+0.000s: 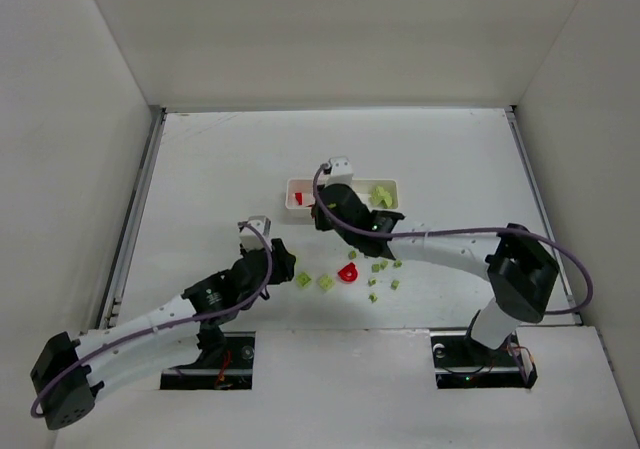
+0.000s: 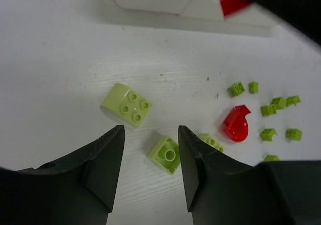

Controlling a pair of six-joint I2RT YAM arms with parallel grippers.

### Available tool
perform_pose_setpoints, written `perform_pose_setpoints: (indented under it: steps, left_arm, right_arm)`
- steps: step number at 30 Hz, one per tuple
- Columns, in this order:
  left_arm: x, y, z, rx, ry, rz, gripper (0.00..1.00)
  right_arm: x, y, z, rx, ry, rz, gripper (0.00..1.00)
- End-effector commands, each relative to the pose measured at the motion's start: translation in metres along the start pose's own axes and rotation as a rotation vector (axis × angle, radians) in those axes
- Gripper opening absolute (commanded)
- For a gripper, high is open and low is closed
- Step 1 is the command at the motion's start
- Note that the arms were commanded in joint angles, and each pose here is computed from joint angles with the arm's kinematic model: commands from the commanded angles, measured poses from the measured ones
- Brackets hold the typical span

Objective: Sort the legos into containers by color

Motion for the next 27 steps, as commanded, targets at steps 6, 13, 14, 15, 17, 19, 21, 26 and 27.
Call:
perform_pose_setpoints:
  steps: [6, 13, 14, 15, 17, 19, 21, 26, 27]
  left_arm:
    - [-0.024, -0.016, 0.001, 0.049, 0.087, -0.016, 0.5]
    - [-0.035, -0.034, 0.0, 0.011, 0.113, -0.068, 0.56]
    - [-0.037, -0.035, -0.001, 0.014, 0.116, -0.074, 0.57]
    - [-0.038, -0.036, -0.002, 0.014, 0.12, -0.073, 0.57]
    - [-0.039, -0.041, -0.004, 0.008, 0.133, -0.083, 0.57]
    - [-0.041, -0.043, -0.005, 0.01, 0.133, -0.094, 0.57]
    - [-0.04, -0.046, -0.007, 0.008, 0.129, -0.088, 0.57]
    - [-0.038, -0.05, -0.011, 0.004, 0.117, -0.083, 0.57]
    - [-0.038, -0.051, -0.012, 0.003, 0.116, -0.081, 0.57]
  right_arm:
    - [0.043, 0.012, -0.054, 0.048, -0.047, -0.064, 0.15]
    - [0.041, 0.01, -0.078, 0.028, -0.031, -0.088, 0.17]
    - [0.04, 0.01, -0.081, 0.03, -0.026, -0.091, 0.2]
    - [0.039, 0.01, -0.083, 0.028, -0.021, -0.09, 0.21]
    - [0.038, 0.01, -0.086, 0.027, -0.015, -0.089, 0.27]
    - [0.038, 0.01, -0.087, 0.028, -0.014, -0.089, 0.38]
    - [0.04, 0.01, -0.084, 0.032, -0.021, -0.092, 0.49]
    - [0.045, 0.005, -0.065, 0.04, -0.043, -0.101, 0.52]
    - [0.047, 0.004, -0.059, 0.048, -0.053, -0.105, 0.52]
Point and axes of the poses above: each gripper's point midway between its finger pads, its own z axis back along the fingers, its own y axis along the line the jaws close on, x = y × z, the point moved 9 cm from there along z, back along the fingers, and after that the axes turned 15 degrees about -z, right-handed, at the moved point
